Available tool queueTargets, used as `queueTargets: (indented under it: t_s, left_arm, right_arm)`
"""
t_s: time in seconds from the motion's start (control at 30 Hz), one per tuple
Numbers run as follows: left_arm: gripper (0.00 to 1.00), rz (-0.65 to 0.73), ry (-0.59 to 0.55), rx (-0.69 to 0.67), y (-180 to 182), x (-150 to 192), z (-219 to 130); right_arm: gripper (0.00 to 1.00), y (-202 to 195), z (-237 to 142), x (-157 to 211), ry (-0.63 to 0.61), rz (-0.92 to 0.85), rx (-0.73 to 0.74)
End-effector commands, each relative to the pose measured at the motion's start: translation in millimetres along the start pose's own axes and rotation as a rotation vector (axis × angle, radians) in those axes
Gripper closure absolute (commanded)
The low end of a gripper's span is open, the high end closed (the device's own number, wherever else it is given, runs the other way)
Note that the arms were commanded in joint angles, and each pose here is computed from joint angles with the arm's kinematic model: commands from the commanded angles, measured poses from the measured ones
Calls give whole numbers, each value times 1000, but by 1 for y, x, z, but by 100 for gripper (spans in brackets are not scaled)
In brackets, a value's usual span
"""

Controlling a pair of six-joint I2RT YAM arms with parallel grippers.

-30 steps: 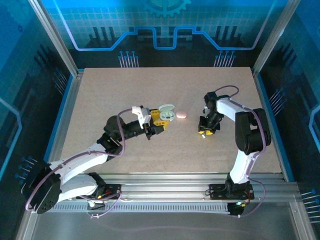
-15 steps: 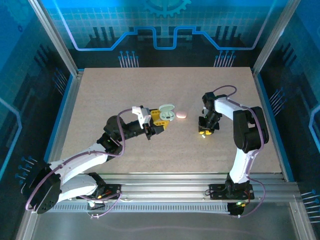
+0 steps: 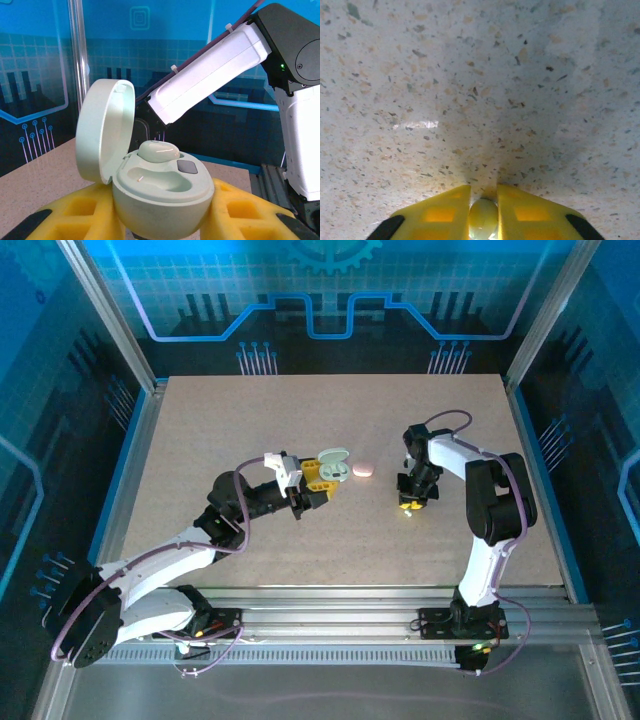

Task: Insert wireless bluetooth earbuds into charging case

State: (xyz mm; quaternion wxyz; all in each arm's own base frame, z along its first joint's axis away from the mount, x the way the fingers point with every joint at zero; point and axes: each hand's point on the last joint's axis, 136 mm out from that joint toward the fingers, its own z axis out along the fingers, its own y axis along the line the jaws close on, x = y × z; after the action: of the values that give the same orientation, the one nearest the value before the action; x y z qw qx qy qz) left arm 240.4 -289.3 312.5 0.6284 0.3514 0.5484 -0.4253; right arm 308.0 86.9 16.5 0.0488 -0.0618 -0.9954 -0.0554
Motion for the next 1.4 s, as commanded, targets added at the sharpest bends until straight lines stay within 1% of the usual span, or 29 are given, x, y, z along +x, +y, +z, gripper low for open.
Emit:
queueTargets:
  t_s: [0.0,0.1,0.2,0.3,0.37,0.47,0.67,0.77,0.97,1.13,1.37]
  left_arm:
    - [68,29,-24,-14,-1,-6,-4]
    - [68,28,-19,-19,0,-5,-4]
    - [68,31,-17,-28,1,-4,-4]
    - [67,34,-15,-39,3,-3,-5]
    - [68,34,-11,-45,4,-2,-5]
    - [68,34,-4,-60,7,1,-5]
    - [67,28,17,-88,15,9,-1]
    - [68,22,33,-99,19,15,2]
    - [68,20,75,-127,28,27,9]
    - [68,22,94,-114,25,35,16]
    - [68,27,86,-90,19,39,24]
  right_arm:
    - [82,16,-14,11,-11,-19,-66]
    - [82,30,-30,16,-39,-24,-171]
    - [82,51,-50,21,-74,-37,-313]
    - [82,77,-79,29,-113,-83,-487]
    - [82,94,-104,36,-143,-122,-610]
    - [81,113,-141,46,-188,-167,-756]
    - [81,138,-212,69,-257,-258,-992]
    - [80,144,-239,77,-284,-286,-1061]
    - [79,151,-267,90,-315,-312,-1106]
    - [79,163,-278,97,-330,-338,-1101]
    - [78,187,-281,105,-323,-382,-1075]
